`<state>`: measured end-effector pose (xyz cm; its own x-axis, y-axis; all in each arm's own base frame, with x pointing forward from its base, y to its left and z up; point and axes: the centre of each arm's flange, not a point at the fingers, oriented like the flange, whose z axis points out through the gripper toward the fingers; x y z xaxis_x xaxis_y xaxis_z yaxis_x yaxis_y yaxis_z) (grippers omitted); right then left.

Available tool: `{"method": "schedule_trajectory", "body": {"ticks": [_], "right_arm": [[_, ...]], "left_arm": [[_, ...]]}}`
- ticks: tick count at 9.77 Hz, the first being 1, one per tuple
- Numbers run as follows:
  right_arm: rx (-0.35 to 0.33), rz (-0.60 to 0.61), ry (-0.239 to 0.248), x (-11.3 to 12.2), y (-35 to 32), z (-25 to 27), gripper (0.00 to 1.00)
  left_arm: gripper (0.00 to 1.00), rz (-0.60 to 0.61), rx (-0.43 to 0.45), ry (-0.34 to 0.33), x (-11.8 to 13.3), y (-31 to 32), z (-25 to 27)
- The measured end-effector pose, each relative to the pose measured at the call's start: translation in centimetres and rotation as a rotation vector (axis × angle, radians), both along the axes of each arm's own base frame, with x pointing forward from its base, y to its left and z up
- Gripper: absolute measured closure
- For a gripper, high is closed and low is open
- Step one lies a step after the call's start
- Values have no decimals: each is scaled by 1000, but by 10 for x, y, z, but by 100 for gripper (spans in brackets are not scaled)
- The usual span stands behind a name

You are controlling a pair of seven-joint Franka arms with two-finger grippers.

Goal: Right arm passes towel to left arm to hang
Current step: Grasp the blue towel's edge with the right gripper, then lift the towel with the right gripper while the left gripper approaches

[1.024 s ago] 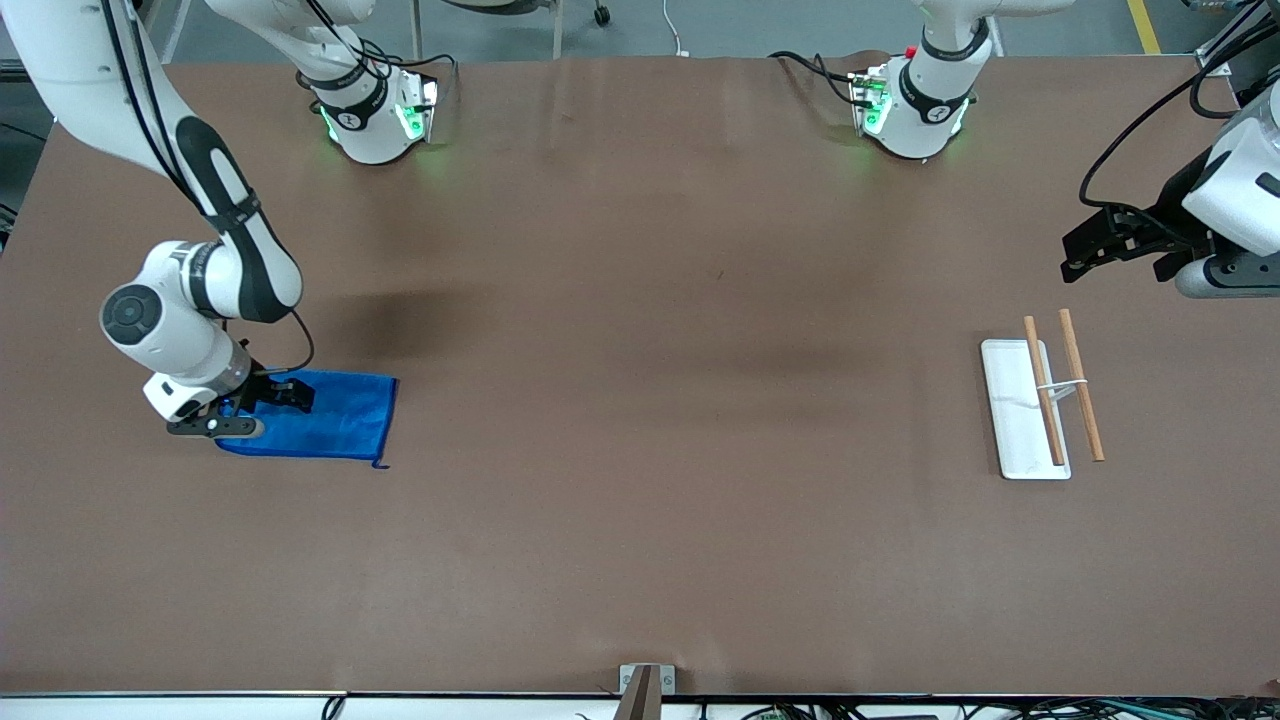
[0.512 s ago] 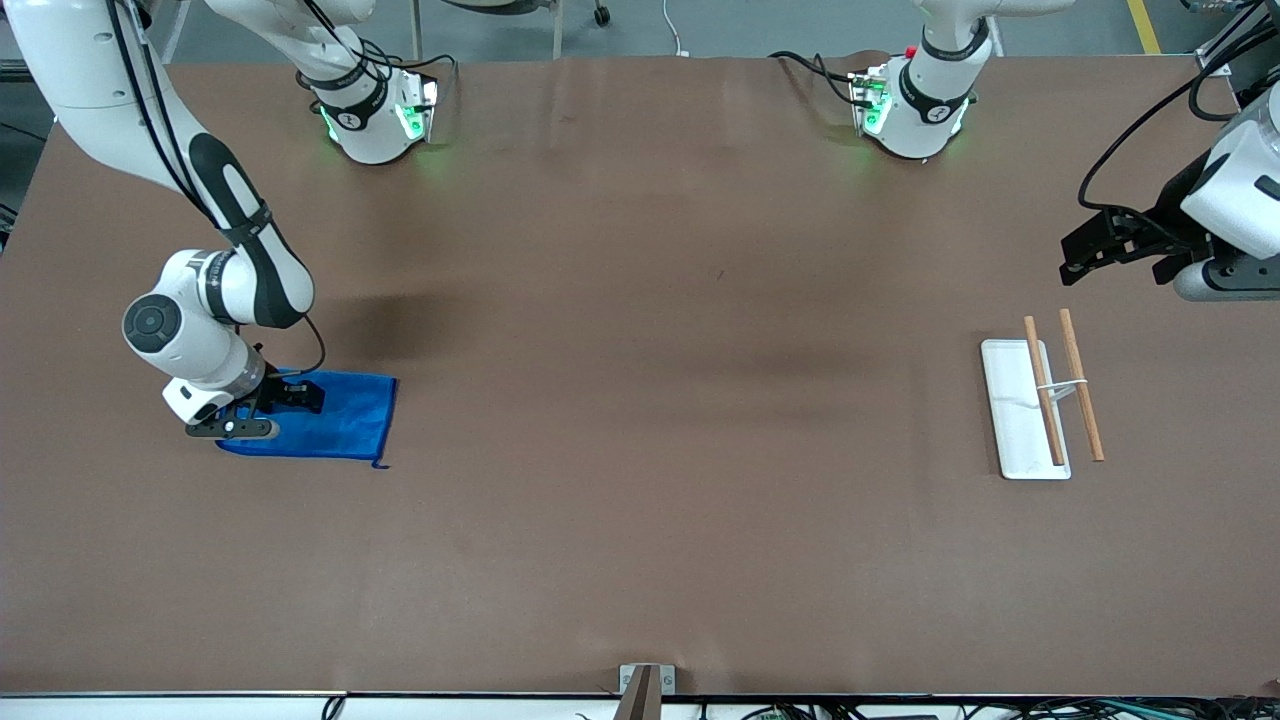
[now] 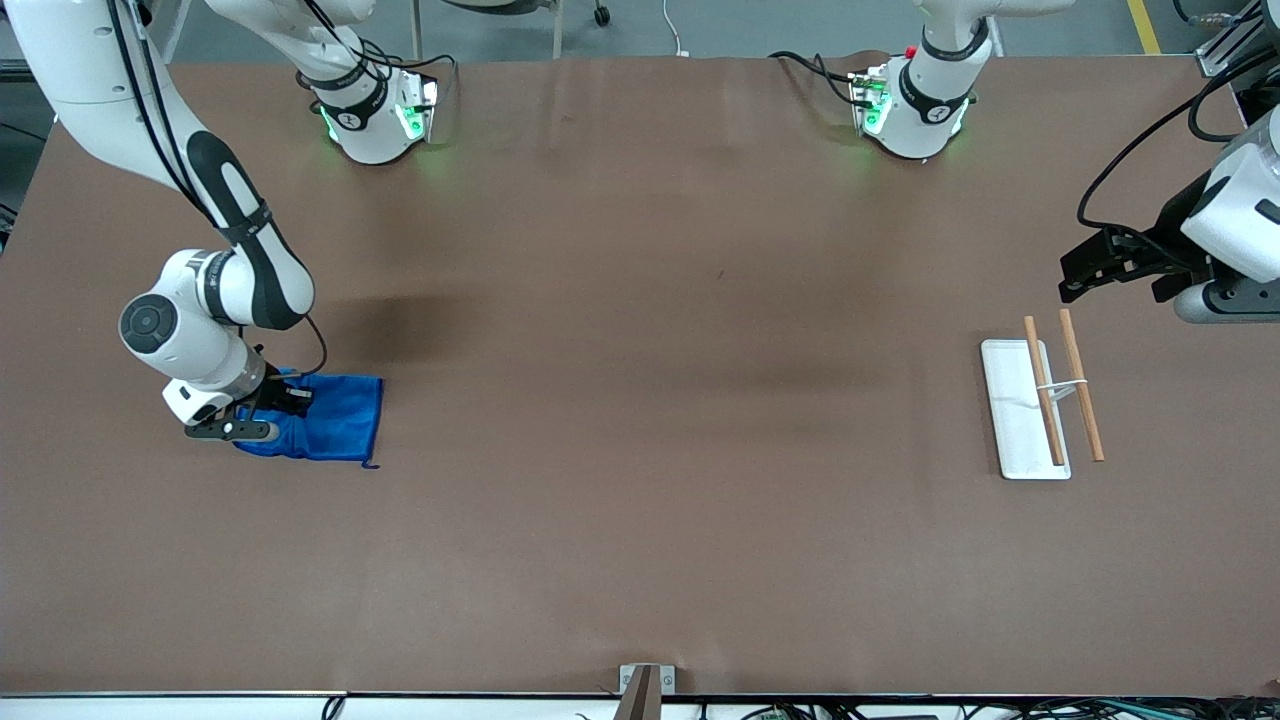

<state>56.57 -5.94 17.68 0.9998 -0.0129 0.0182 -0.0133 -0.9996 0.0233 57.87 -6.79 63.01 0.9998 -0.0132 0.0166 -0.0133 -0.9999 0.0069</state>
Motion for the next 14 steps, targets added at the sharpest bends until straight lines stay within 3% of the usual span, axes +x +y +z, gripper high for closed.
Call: {"method": "schedule_trajectory", "body": {"ticks": [4,6,9,10,14], "right_arm": [[21,4,127,15,12,36,94],[39,26,129,22,48,93,94],[72,48,98,21,143,156,94],[130,33,89,18,183,166,94],[542,-80,48,1,312,203,94]], "left_arm": [[0,-5,2,21,-2,-1,-2],[0,-33,-10,41,-5,-5,-3],[0,-110,-182,115,-14,-1,-5],[0,-131,-234,141,-18,0,-7],[1,-163,-555,266,-28,-32,-47]]}}
